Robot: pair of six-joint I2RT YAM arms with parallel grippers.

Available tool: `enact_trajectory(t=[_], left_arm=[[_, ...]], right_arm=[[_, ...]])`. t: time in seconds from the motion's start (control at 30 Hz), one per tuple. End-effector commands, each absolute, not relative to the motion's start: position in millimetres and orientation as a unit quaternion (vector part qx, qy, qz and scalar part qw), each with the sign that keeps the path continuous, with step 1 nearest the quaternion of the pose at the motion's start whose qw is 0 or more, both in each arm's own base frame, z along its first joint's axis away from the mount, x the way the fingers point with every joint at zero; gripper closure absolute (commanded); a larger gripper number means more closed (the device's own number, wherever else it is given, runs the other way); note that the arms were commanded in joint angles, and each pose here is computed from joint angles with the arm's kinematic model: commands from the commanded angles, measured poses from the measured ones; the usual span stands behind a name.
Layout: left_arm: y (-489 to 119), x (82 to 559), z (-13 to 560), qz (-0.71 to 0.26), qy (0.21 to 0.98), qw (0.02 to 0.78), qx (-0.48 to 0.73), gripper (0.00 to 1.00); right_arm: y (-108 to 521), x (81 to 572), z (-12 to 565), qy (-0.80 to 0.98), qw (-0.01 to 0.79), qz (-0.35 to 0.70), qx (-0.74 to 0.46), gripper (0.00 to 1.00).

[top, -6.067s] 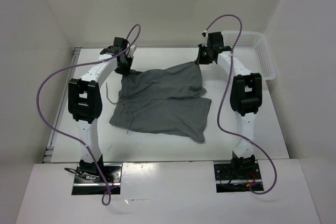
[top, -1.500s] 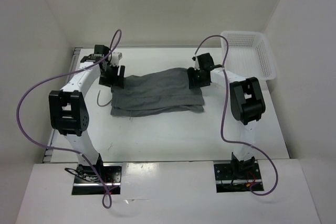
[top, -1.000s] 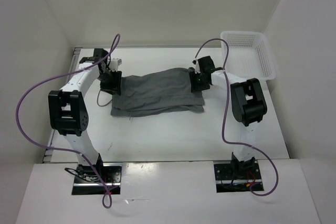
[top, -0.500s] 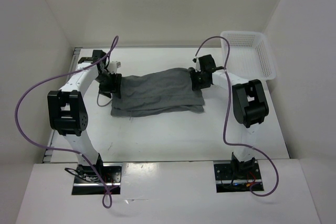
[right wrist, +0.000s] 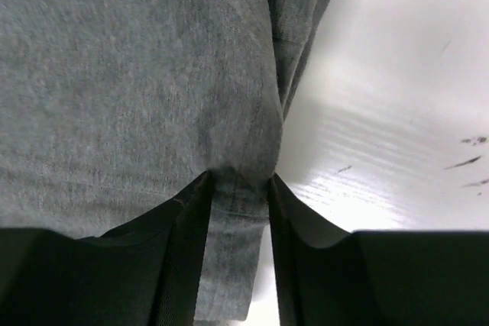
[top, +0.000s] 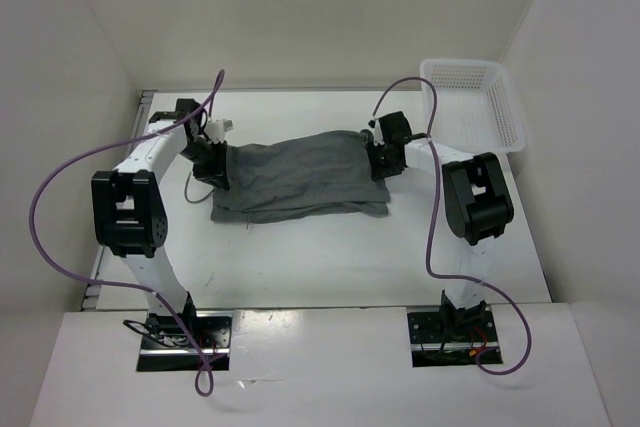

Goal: Fold and stack the shorts
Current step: Fold the shorts

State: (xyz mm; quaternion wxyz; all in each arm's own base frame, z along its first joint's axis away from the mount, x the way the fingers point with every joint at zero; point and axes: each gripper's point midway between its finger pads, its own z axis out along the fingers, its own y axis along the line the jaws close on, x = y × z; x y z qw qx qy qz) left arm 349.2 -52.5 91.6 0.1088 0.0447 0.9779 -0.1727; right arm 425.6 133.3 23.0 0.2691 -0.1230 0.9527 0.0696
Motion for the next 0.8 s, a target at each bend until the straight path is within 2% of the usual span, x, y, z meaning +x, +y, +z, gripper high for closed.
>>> enact_trajectory(t=[0.0, 0.07, 0.2, 0.23, 0.27, 0.3, 0.57, 0.67, 0.77], left_arm=[[-57, 350, 89, -0.19, 0.975, 0.107, 0.046, 0.91], [-56, 352, 88, -0.186, 0.975, 0.111, 0.046, 1.0], [-54, 350, 92, -0.181, 0.976, 0.115, 0.046, 1.0], [-53, 355, 94, -0.176, 0.975, 0.124, 0.048, 1.0], [-53, 355, 98, -0.175, 0.975, 0.131, 0.049, 1.0], [-51, 358, 106, -0.17, 0.974, 0.144, 0.051, 1.0], [-39, 364, 150, -0.13, 0.965, 0.22, 0.057, 1.0], [-32, 362, 172, -0.125, 0.958, 0.252, 0.051, 1.0], [-30, 349, 166, -0.13, 0.961, 0.238, 0.046, 1.0]], right_arm=[[129, 431, 47, 0.941, 0.309, 0.065, -0.125, 0.6], [127, 427, 42, 0.942, 0.303, 0.063, -0.129, 0.63], [131, 424, 42, 0.941, 0.303, 0.075, -0.133, 0.82], [132, 427, 46, 0.939, 0.309, 0.075, -0.133, 0.92], [132, 428, 52, 0.937, 0.315, 0.076, -0.133, 0.97], [131, 433, 61, 0.933, 0.326, 0.072, -0.131, 1.0], [100, 446, 121, 0.914, 0.379, 0.065, -0.127, 1.0], [92, 435, 137, 0.91, 0.381, 0.069, -0.148, 1.0], [93, 415, 134, 0.909, 0.364, 0.083, -0.185, 1.0]])
